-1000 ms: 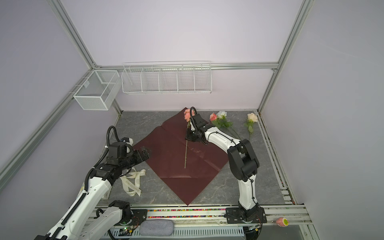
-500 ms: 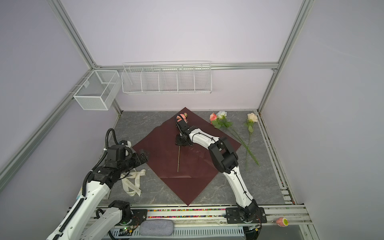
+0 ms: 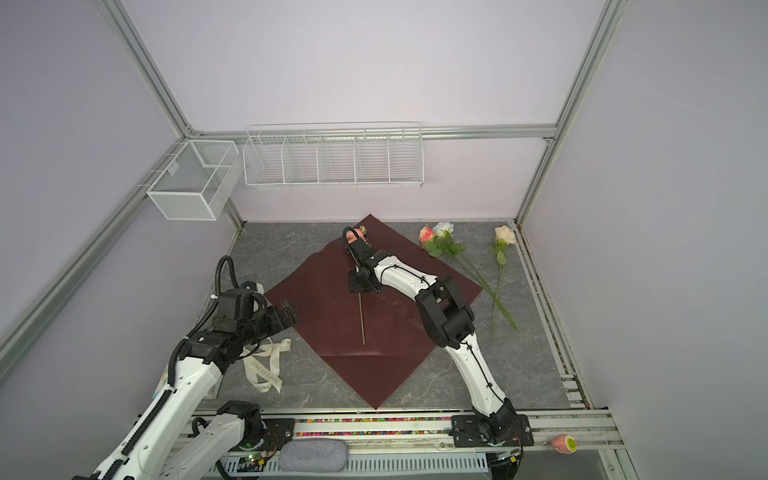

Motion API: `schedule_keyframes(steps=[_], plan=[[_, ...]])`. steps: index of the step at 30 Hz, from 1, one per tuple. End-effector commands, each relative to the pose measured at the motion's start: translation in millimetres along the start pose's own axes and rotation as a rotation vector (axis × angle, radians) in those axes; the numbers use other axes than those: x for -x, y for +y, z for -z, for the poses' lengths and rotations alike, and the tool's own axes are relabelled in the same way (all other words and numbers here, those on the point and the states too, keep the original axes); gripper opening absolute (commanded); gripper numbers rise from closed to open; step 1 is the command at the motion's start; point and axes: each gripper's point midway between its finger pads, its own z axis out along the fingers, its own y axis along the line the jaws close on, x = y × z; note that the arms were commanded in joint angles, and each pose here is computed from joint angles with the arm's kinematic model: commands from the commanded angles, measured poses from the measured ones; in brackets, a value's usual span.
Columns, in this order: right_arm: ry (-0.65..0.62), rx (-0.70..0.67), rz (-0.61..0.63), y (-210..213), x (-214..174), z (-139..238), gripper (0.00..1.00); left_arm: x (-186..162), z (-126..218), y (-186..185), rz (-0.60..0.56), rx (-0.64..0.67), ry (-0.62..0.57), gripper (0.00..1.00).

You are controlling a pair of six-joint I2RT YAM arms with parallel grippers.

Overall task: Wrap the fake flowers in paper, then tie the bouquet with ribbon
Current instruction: 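Lay the pink flower on the red paper with the right gripper, stem toward robot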

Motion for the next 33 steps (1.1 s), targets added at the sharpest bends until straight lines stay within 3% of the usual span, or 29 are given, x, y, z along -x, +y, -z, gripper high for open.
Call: schedule_keyframes(steps=[1,6,24,26,29,33], plan=[[-0.042,0.021,0.038,13,12,31,0.08,6,9,2,0.003,0.015,-0.028,0.99],[-0.072,0.001,0.006,10,8,36,0.08,3,7,2,0.002,0.007,-0.026,0.99],[0.066,0.065,-0.104,14,-22,-10,0.12,1,-5,-14,0.012,-0.08,0.017,0.99],[0.082,0.072,-0.109,15,-25,-11,0.16,2,-5,-16,0.019,-0.091,0.01,0.99],[0.067,0.104,-0.093,23,-20,1,0.29,3,-3,-18,0.035,-0.104,0.006,0.99],[-0.007,0.112,-0.061,22,-4,39,0.4,0,-2,-23,0.073,-0.141,0.015,0.99]])
